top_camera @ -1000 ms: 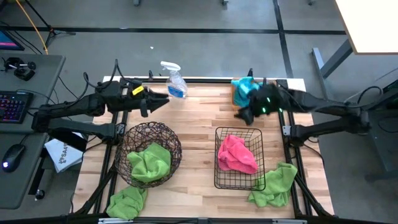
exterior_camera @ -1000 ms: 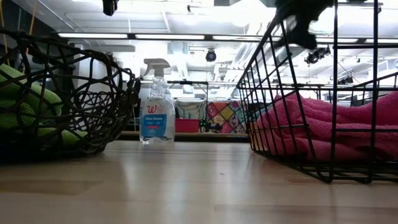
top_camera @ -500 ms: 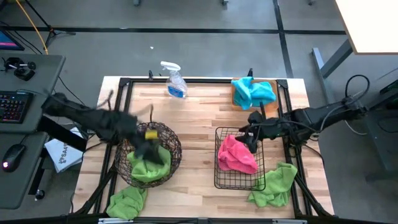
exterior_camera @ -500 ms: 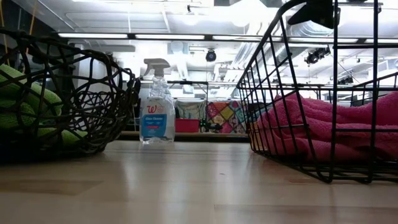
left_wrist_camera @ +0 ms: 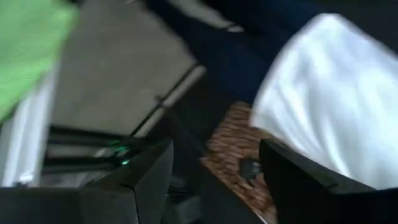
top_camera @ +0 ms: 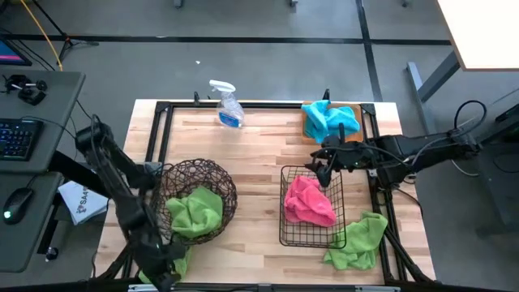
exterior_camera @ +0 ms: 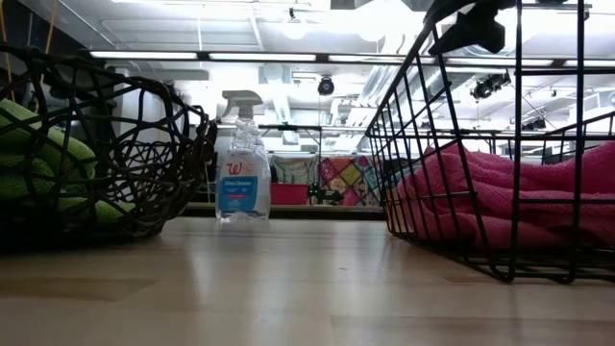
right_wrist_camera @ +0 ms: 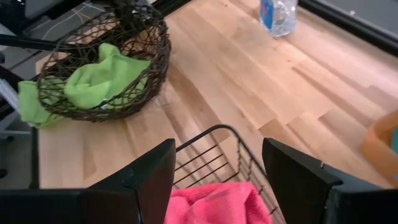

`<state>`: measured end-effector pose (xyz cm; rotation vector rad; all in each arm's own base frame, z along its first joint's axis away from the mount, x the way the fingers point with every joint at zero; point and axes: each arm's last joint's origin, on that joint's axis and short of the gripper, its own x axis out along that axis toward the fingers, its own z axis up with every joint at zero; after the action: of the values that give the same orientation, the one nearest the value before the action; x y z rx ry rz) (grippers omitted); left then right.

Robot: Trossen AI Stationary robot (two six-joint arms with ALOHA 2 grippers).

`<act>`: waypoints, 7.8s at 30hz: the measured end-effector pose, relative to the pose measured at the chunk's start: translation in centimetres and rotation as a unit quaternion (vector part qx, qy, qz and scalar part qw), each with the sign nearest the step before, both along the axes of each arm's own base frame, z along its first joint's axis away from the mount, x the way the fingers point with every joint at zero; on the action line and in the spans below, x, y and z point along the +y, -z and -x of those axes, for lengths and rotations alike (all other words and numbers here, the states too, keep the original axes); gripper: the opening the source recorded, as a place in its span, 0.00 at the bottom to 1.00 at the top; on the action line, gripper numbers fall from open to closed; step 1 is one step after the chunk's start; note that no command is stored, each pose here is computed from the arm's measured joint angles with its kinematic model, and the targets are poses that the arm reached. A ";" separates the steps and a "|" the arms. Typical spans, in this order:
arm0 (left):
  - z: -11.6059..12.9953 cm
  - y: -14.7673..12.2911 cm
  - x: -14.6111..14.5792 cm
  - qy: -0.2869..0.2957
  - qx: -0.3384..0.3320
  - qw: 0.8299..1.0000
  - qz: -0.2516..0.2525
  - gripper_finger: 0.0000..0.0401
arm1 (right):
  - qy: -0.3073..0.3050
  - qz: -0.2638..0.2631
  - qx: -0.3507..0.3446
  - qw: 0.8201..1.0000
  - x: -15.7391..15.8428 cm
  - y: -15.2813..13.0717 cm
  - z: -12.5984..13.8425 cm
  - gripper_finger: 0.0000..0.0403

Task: Sort microfiber towel by color & place in baskets
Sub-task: Put the bottom left green towel into the round wire basket

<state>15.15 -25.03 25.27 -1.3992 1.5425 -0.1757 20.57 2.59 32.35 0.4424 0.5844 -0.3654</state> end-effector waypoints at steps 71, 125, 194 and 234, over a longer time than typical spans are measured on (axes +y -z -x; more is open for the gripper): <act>-2.4 -7.2 5.9 -0.128 -0.390 0.911 -0.029 0.00 | 0.014 -0.004 0.014 1.000 -1.2 0.2 0.0 0.59; -0.4 -3.6 15.7 -0.123 -0.081 0.797 -0.586 0.00 | 0.031 0.009 0.012 0.999 -1.3 0.2 0.0 0.59; -3.7 -2.5 19.2 0.084 -0.066 0.851 -0.515 0.55 | 0.025 -0.079 0.010 0.996 -1.0 0.3 0.0 0.59; -2.8 -3.4 20.5 -0.151 -0.172 0.824 -0.519 0.55 | 0.024 -0.080 -0.007 0.996 -0.9 0.0 -0.2 0.59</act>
<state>17.98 -4.48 28.70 -0.6354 0.8253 0.5233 20.72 1.64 32.32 0.6134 0.5931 -0.3613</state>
